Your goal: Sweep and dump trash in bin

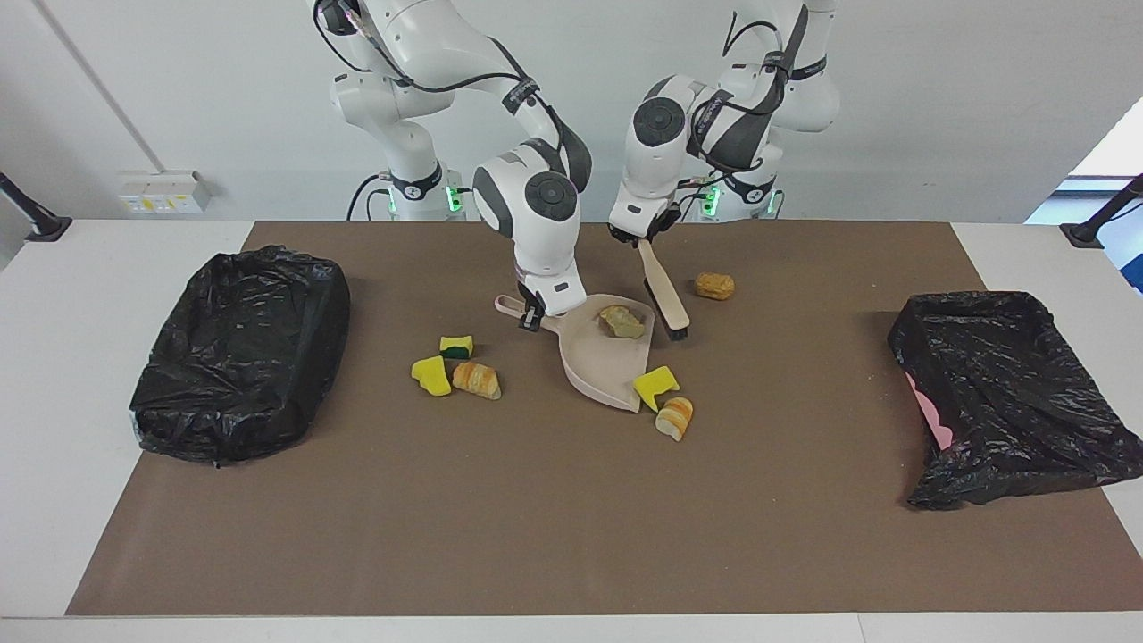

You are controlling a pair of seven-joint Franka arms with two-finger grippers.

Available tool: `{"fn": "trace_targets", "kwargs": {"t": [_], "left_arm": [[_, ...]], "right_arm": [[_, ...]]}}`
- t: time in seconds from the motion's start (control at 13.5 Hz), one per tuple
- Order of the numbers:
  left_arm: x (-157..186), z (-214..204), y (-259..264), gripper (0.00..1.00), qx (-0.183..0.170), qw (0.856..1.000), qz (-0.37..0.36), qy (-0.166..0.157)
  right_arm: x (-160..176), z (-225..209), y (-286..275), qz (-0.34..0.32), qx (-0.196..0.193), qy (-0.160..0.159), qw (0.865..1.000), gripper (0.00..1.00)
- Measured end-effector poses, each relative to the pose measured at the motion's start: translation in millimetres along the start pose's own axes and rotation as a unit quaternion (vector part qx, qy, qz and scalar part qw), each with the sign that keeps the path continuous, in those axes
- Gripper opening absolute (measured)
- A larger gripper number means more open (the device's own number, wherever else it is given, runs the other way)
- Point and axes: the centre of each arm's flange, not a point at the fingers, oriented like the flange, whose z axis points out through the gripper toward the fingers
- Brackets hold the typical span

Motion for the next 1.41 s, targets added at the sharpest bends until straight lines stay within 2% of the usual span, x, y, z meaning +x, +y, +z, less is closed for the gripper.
{"fn": "trace_targets", "kwargs": {"t": [0.15, 0.3, 0.52, 0.74, 0.96, 1.19, 1.41], "left_arm": [[-11, 5, -15, 0.26, 0.051, 0.998, -0.040, -0.029], [-18, 8, -27, 0.26, 0.081, 0.993, -0.077, -0.041], [-20, 18, -43, 0.26, 0.100, 0.984, -0.138, -0.044], [-18, 30, -56, 0.26, 0.108, 0.978, -0.171, -0.046], [-15, 41, -59, 0.26, 0.102, 0.972, -0.207, -0.038], [-4, 46, -56, 0.26, 0.068, 0.966, -0.247, -0.023], [2, 50, -50, 0.26, 0.046, 0.963, -0.265, -0.013]], "right_arm": [[0, 0, 0, 0.000, 0.000, 0.000, 1.000, 0.32], [0, 1, 0, 0.001, 0.001, -0.001, 1.000, 0.32], [-1, 2, 0, 0.004, 0.001, -0.001, 1.000, 0.32], [-1, 2, 0, 0.005, 0.001, -0.002, 1.000, 0.32], [-1, 2, 0, 0.005, 0.001, -0.002, 1.000, 0.32], [-1, 2, 0, 0.005, 0.001, -0.002, 1.000, 0.32], [-2, 5, -2, 0.033, 0.005, -0.006, 0.999, 0.32]]}}
